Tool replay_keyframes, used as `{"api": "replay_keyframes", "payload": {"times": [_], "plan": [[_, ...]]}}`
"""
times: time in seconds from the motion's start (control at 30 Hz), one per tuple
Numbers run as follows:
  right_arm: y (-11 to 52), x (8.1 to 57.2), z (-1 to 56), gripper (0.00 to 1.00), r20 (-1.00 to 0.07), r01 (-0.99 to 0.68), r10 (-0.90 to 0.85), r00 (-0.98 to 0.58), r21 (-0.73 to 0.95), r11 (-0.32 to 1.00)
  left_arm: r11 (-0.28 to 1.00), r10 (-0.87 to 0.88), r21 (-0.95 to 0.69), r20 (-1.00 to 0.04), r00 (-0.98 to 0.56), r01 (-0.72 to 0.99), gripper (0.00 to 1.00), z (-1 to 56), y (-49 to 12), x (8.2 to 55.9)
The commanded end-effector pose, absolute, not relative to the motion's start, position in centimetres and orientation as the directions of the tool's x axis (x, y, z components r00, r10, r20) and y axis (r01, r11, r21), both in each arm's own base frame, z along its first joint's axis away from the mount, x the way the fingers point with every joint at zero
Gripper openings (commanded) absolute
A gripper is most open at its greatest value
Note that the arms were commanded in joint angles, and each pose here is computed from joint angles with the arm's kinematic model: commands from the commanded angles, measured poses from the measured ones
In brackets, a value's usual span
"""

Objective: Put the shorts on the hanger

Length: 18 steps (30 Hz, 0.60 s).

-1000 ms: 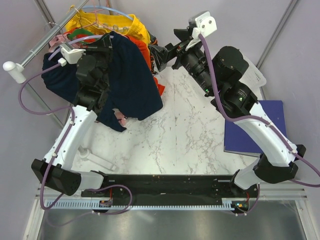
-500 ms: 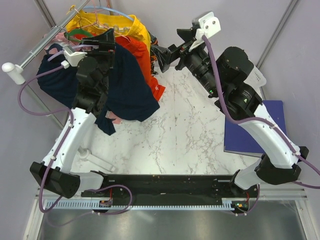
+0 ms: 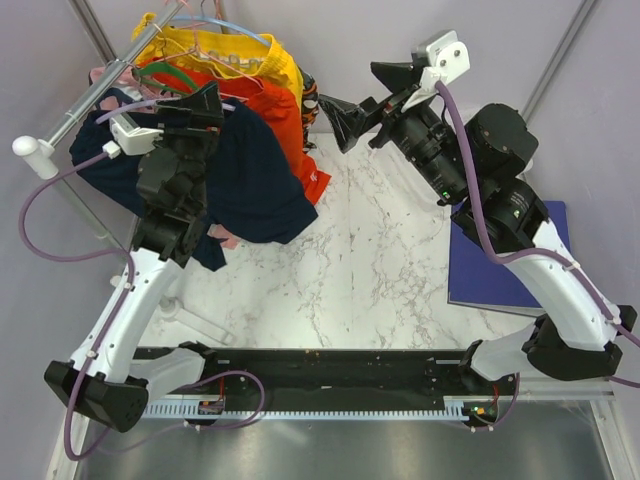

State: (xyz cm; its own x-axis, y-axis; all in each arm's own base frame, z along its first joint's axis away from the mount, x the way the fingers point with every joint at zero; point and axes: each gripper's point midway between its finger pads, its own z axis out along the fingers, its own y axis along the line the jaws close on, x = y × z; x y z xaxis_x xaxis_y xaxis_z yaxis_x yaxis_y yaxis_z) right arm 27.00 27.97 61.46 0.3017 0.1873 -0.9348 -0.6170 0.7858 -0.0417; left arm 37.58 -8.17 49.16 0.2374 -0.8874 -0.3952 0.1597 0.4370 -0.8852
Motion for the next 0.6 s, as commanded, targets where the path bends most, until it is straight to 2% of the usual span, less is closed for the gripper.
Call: {"api": "replay_keyframes", "payload": {"times": [0.0,0.13,0.23,0.27,0.37,0.47,0.57], "plan": [[27.7,26.4,61.6,0.98,-0.931,-0.629,0.190,0.311,-0.052,0.775,0.517,-0.829,-0.833,-0.432,0.355,0.195,0.99,51.6,-6.2,35.7],[27.7,26.5,61.1,0.98,-0.935,-0.625,0.176,0.309,-0.060,0.778,0.590,-0.793,-0.764,-0.489,0.364,0.259,0.99,53.0,-6.8,34.5],[27.2,26.7,60.6,0.98,-0.939,-0.606,0.164,0.303,-0.057,0.794,0.678,-0.734,-0.651,-0.580,0.353,0.341,1.00,53.9,-8.6,33.5],[27.1,26.9,59.8,0.98,-0.944,-0.597,0.151,0.293,-0.058,0.800,0.736,-0.677,-0.567,-0.640,0.364,0.371,1.00,54.4,-9.5,33.1],[27.2,27.0,58.0,0.98,-0.955,-0.599,0.128,0.268,-0.061,0.798,0.800,-0.581,-0.421,-0.723,0.374,0.427,1.00,54.3,-11.7,32.0],[27.3,27.1,56.0,0.98,-0.965,-0.598,0.100,0.242,-0.068,0.799,0.813,-0.495,-0.290,-0.801,0.336,0.505,1.00,53.2,-14.8,30.6],[26.8,27.6,53.4,0.98,-0.977,-0.582,0.062,0.206,-0.071,0.810,0.791,-0.360,-0.194,-0.915,0.184,0.580,1.00,50.0,-19.3,29.9]]}}
